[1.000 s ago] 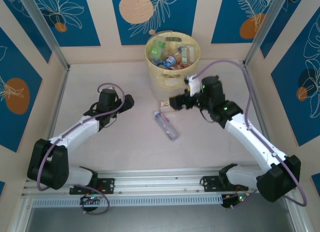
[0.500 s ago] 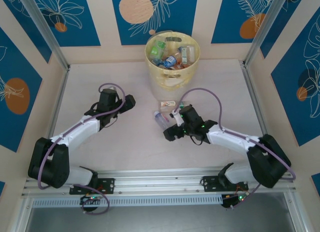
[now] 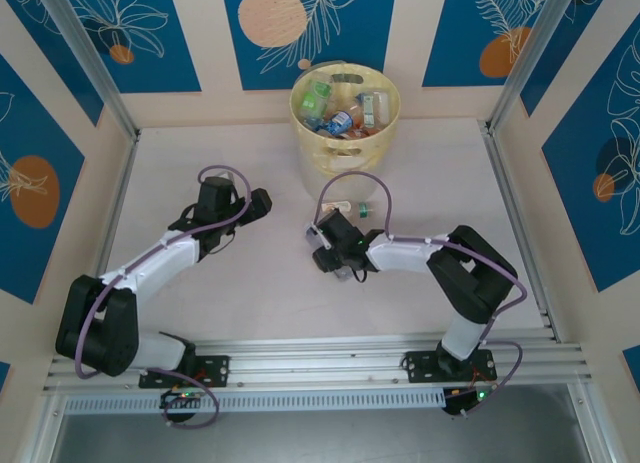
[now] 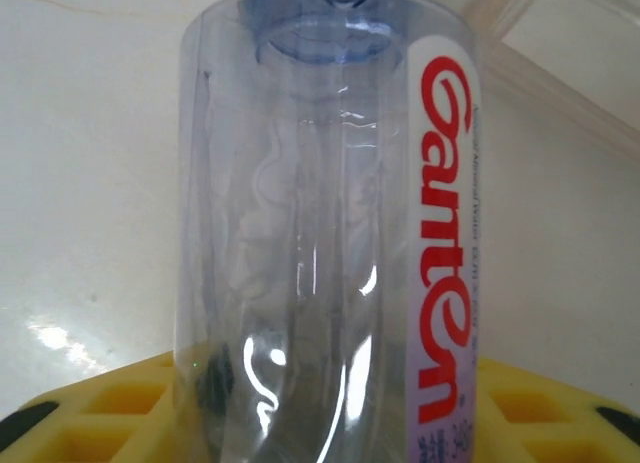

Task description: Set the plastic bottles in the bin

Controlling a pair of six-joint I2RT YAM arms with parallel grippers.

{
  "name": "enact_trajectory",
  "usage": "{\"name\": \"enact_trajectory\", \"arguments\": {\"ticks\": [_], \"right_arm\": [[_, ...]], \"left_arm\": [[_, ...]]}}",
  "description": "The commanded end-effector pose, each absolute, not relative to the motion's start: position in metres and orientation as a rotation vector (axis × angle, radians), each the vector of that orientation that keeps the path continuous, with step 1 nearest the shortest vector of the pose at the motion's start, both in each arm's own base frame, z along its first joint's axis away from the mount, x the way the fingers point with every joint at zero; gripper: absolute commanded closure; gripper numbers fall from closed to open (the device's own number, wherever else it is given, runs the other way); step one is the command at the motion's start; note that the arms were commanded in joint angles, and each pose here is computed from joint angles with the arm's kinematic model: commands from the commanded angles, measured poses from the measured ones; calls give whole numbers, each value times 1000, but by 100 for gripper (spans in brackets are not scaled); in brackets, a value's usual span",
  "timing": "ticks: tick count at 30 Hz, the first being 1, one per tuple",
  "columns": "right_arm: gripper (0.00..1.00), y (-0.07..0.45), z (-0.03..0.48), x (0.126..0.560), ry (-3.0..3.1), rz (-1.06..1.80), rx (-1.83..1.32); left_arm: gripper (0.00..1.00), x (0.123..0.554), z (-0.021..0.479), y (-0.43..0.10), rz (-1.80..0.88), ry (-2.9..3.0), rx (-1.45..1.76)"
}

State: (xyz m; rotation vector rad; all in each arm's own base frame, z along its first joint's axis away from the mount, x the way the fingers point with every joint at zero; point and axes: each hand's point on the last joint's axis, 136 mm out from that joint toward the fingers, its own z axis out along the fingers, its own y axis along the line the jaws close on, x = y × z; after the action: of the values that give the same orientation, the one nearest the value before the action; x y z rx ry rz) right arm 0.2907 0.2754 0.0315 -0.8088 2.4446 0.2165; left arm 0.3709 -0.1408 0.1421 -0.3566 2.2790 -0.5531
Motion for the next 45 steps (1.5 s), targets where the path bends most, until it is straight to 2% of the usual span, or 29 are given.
{"name": "enact_trajectory", "arguments": {"ticks": [1, 6, 10, 18, 21, 26, 32, 35, 40, 42, 45], "right_arm": [[57, 284, 58, 286, 2360, 292, -844], [63, 294, 96, 281, 2245, 400, -890], [64, 300, 139, 283, 2143, 498, -888], [64, 297, 275, 303, 1872, 724, -773], [64, 287, 331, 325, 1715, 722, -729], [65, 258, 394, 396, 1606, 567, -563], [64, 240, 419, 481, 1618, 399, -406], [63, 225, 410, 524, 1698, 361, -264], [56, 227, 380, 571, 1786, 313, -178], [49, 225, 369, 581, 1828, 287, -133], [28, 224, 361, 580, 1898, 283, -87]], "left_arm": [[0, 373, 149, -141, -543, 2258, -337], [0, 376, 148, -147, -580, 2253, -322], [0, 377, 151, -151, -598, 2245, -290], [0, 376, 150, -143, -546, 2236, -299], [0, 376, 148, -142, -540, 2235, -306], [0, 375, 148, -142, -548, 2236, -307], [0, 367, 151, -128, -491, 2211, -319], [0, 364, 153, -120, -463, 2186, -331], [0, 362, 156, -113, -445, 2163, -343], [0, 361, 155, -111, -437, 2164, -344], [0, 360, 154, -109, -426, 2169, -345]]}}
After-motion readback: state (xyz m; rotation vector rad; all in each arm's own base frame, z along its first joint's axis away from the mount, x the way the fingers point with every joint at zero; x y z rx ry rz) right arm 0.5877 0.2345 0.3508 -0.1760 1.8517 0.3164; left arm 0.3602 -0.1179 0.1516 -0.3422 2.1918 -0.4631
